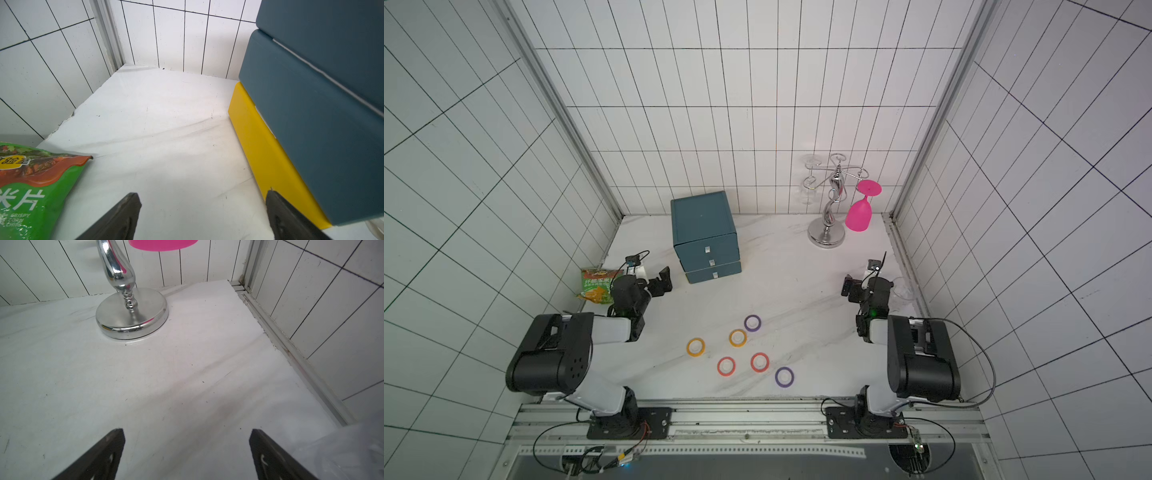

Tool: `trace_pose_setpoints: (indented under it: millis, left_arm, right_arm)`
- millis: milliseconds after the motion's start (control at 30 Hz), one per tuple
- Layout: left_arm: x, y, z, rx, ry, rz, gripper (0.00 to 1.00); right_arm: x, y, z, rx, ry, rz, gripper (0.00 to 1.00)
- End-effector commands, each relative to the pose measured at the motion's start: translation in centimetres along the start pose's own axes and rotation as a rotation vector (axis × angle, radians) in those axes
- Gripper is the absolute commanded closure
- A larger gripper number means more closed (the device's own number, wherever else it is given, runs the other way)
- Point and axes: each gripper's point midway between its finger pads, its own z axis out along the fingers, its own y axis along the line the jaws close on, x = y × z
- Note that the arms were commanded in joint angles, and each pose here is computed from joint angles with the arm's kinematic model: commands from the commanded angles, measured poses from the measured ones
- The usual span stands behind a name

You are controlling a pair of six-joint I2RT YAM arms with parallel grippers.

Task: Place the transparent tape into the drawer according to color
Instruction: Move the storage box to the center of the board.

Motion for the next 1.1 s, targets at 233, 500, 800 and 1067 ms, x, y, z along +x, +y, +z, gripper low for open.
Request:
trace_pose_setpoints:
  millis: [233, 500, 800, 1067]
  left_arm:
    - [-1.2, 0.0, 0.1, -0.033, -0.025, 0.022, 0.02]
    - [-1.4, 0.0, 0.0, -0.044, -0.032, 0.022, 0.02]
    - [-7.1, 0.7, -1.2, -0.156, 0.014, -0.042, 0.02]
    - [-14.6, -1.3, -1.6, -0.031, -0.021, -0.146, 0.01]
  right_arm:
    - [-1.0, -0.2, 0.4, 0.003, -0.018, 0.000, 0.01]
    - [-1.0, -0.3, 0.5, 0.003, -0.017, -0.002, 0.01]
    - [-4.9, 2.4, -1.7, 0.058, 0.046, -0.113, 0.01]
    - [-10.6, 7.5, -3.2, -0.109, 0.099, -0.027, 0.01]
